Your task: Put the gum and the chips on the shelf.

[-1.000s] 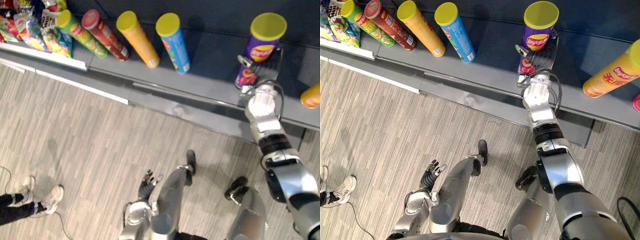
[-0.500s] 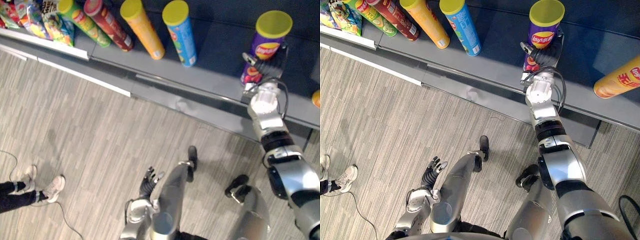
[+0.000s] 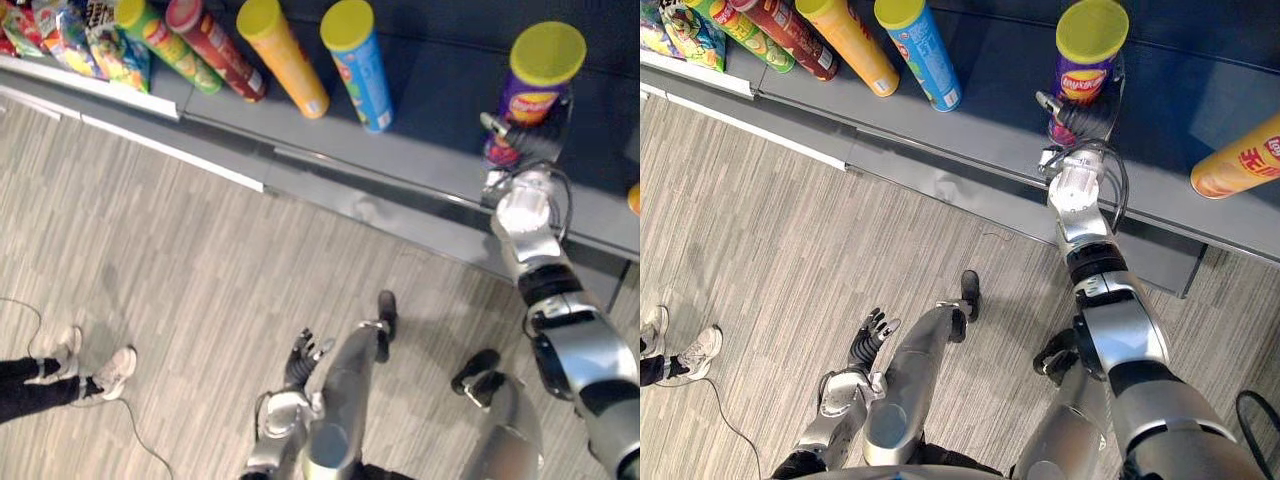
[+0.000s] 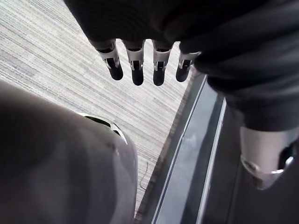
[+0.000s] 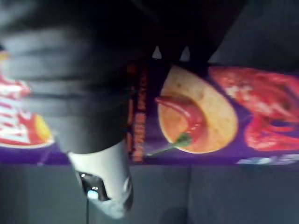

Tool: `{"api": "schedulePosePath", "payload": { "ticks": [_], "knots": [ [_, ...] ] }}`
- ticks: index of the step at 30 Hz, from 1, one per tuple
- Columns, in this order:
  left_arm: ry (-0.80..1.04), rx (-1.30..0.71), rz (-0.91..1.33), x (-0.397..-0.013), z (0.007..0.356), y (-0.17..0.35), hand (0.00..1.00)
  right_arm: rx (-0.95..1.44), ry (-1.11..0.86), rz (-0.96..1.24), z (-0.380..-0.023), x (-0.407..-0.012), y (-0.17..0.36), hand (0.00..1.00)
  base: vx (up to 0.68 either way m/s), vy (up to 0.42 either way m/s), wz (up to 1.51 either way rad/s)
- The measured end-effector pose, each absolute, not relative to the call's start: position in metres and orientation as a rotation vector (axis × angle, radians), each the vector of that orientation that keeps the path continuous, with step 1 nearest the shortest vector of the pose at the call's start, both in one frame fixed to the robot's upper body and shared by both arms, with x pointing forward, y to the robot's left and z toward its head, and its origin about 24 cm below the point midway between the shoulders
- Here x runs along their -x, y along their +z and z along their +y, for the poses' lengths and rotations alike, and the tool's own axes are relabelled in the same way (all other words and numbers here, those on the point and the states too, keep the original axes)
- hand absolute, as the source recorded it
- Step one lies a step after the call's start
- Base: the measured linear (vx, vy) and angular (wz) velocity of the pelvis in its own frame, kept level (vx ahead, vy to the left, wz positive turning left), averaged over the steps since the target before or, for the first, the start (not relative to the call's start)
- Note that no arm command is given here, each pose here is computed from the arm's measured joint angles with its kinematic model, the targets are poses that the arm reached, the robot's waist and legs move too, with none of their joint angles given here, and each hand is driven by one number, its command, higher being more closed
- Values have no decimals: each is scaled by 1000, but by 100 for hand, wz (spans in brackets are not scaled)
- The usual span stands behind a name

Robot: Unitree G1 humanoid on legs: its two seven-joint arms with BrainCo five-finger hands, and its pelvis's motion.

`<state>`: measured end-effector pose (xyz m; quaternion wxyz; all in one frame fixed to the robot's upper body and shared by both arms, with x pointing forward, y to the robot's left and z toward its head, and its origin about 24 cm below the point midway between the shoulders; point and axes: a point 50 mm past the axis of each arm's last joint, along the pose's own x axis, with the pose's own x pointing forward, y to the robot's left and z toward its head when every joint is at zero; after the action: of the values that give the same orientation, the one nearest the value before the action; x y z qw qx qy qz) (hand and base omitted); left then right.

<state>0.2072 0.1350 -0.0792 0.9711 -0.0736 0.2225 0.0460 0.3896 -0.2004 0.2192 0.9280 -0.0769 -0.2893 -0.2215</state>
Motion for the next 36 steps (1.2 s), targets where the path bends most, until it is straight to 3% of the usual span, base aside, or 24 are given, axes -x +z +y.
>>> {"api": "schedulePosePath", "payload": {
  "ticks": [21,36],
  "knots": [
    [162,150,488,-203,143,-87,0,171,-322,-441,-175,-387,163,0,-5,-65,-10],
    [255,128,553,-190,167,-100,0,162,-250,-306,-182,-364,107,0,56,-37,-20]
  ]
}}
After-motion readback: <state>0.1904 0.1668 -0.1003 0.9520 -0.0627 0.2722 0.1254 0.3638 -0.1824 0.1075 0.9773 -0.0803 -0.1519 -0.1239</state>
